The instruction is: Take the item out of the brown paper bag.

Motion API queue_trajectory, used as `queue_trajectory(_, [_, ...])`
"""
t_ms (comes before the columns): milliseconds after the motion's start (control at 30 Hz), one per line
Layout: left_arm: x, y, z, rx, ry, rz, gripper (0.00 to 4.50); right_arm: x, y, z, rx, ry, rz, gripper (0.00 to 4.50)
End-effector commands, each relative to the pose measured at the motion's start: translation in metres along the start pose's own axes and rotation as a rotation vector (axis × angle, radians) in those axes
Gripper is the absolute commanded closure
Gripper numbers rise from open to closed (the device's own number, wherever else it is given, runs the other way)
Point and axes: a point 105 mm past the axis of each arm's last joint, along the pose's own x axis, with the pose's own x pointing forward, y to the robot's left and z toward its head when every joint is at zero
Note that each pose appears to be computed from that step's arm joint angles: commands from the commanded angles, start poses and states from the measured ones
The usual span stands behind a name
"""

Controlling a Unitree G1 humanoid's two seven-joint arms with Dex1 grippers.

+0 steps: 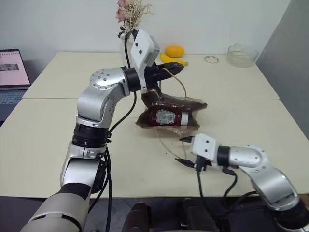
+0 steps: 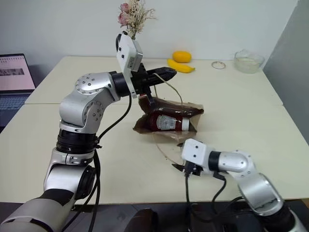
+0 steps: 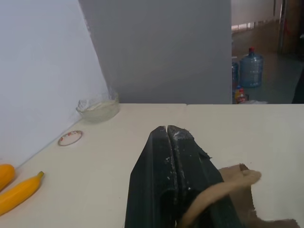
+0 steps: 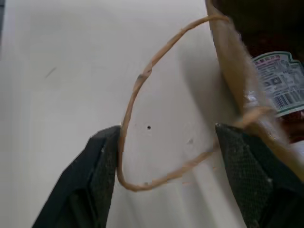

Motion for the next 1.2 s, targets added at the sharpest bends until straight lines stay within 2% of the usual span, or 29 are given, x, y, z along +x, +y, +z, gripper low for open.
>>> queue_trajectory(33, [-0.002, -0.005, 0.020, -0.004, -0.071, -0.022, 4.50, -0.019, 0.004, 0.019, 0.008, -0.053, 0.046, 1.37])
queue_trajectory(300, [-0.010, -0.016, 0.026, -0.122, -0.109, -0.108, 4.50, -0.037, -0.002, 0.032, 0.028, -0.081, 0.043, 1.37])
queue_trajectory(400, [-0.014, -0.013, 0.030, -0.140, -0.121, -0.105, 4.50, -0.051, -0.014, 0.034, 0.013, -0.073, -0.009, 1.37])
queue_trajectory(533, [-0.013, -0.002, 0.032, -0.156, -0.132, -0.055, 4.50, -0.027, -0.003, 0.040, -0.014, -0.108, 0.014, 1.37])
queue_trajectory(733, [-0.012, -0.003, 0.031, -0.147, -0.124, -0.057, 4.50, 0.021, -0.022, 0.064, -0.083, -0.173, -0.127, 1.37])
queue_trajectory(900, [-0.010, -0.004, 0.032, -0.144, -0.124, -0.065, 4.50, 0.048, -0.030, 0.075, -0.146, -0.136, -0.182, 1.37])
queue_trajectory(1000, [-0.009, -0.005, 0.032, -0.143, -0.125, -0.065, 4.50, 0.059, -0.039, 0.073, -0.175, -0.094, -0.234, 0.49])
queue_trajectory(1033, [-0.009, -0.005, 0.032, -0.143, -0.125, -0.066, 4.50, 0.062, -0.040, 0.071, -0.182, -0.080, -0.244, 0.07])
queue_trajectory(1200, [-0.009, -0.006, 0.031, -0.142, -0.126, -0.068, 4.50, 0.076, -0.058, 0.062, -0.257, 0.013, -0.326, 0.03])
